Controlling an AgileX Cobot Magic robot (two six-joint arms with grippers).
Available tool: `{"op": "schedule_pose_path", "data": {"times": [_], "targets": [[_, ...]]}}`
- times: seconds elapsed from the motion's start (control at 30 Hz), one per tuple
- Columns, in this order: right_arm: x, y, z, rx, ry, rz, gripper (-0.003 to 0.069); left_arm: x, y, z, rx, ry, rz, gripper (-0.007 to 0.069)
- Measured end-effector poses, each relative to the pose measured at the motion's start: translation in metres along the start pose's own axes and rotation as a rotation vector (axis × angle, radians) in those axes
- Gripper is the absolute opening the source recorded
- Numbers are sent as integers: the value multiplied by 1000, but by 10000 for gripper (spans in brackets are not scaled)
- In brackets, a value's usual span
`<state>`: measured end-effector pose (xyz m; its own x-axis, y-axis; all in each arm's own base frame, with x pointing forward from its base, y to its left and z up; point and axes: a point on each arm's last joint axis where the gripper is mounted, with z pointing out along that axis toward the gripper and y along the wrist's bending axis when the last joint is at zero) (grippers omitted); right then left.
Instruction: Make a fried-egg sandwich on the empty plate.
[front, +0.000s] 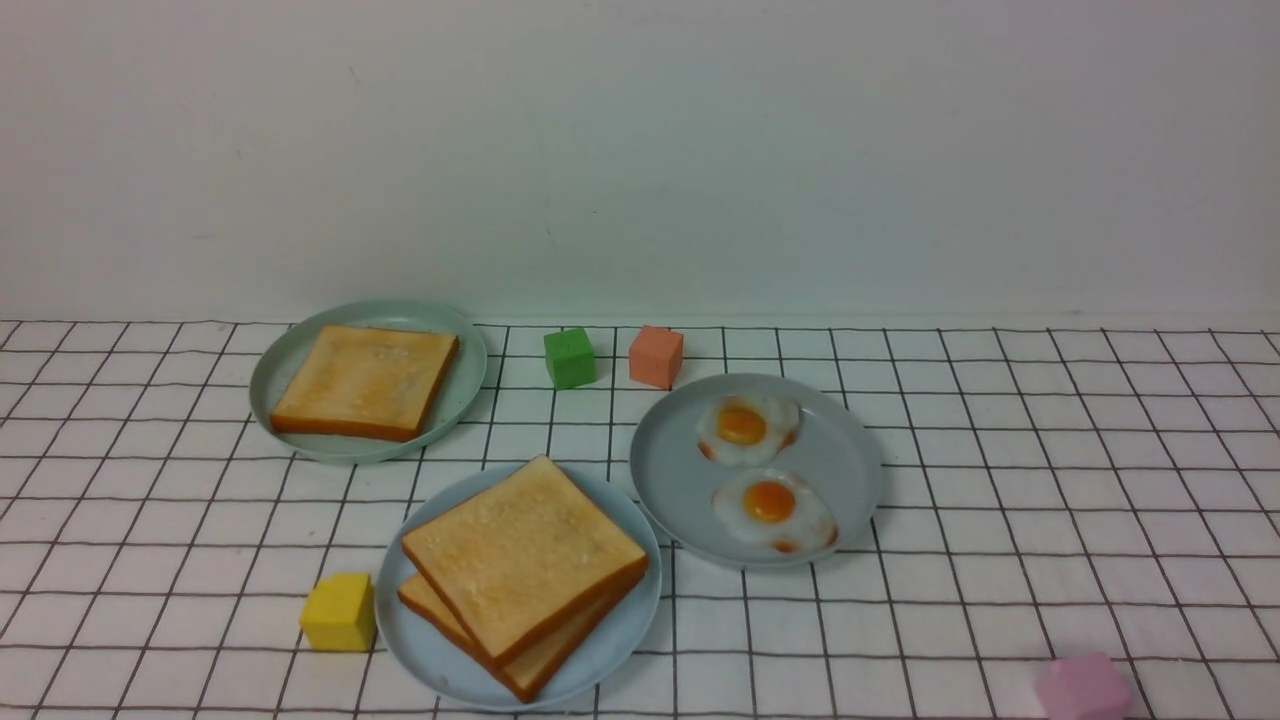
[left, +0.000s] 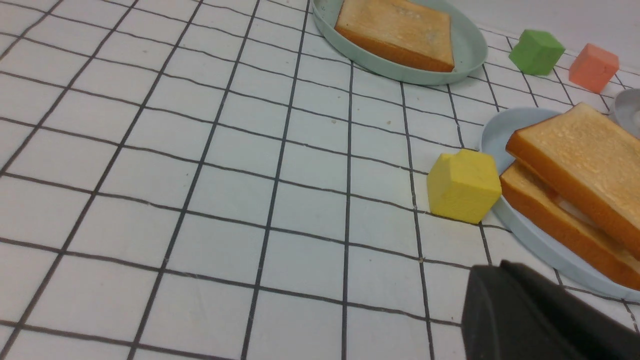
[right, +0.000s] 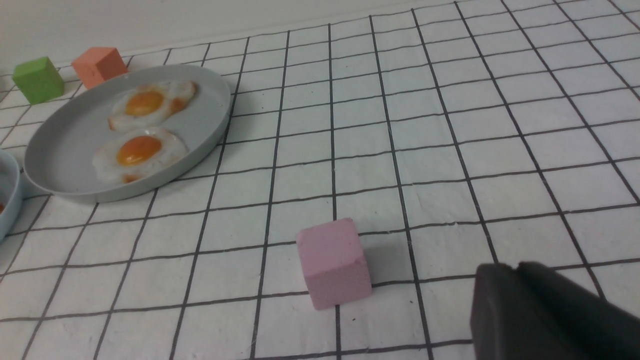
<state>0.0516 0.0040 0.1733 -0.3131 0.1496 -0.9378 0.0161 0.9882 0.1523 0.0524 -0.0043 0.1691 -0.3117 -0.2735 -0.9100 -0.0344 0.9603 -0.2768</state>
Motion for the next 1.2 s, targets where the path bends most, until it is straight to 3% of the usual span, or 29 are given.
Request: {"op": "schedule_pose_path", "data": {"times": [1.2], "targets": [[0, 0, 0, 0, 0, 0, 101, 0, 0, 0, 0, 0, -1, -5]]}}
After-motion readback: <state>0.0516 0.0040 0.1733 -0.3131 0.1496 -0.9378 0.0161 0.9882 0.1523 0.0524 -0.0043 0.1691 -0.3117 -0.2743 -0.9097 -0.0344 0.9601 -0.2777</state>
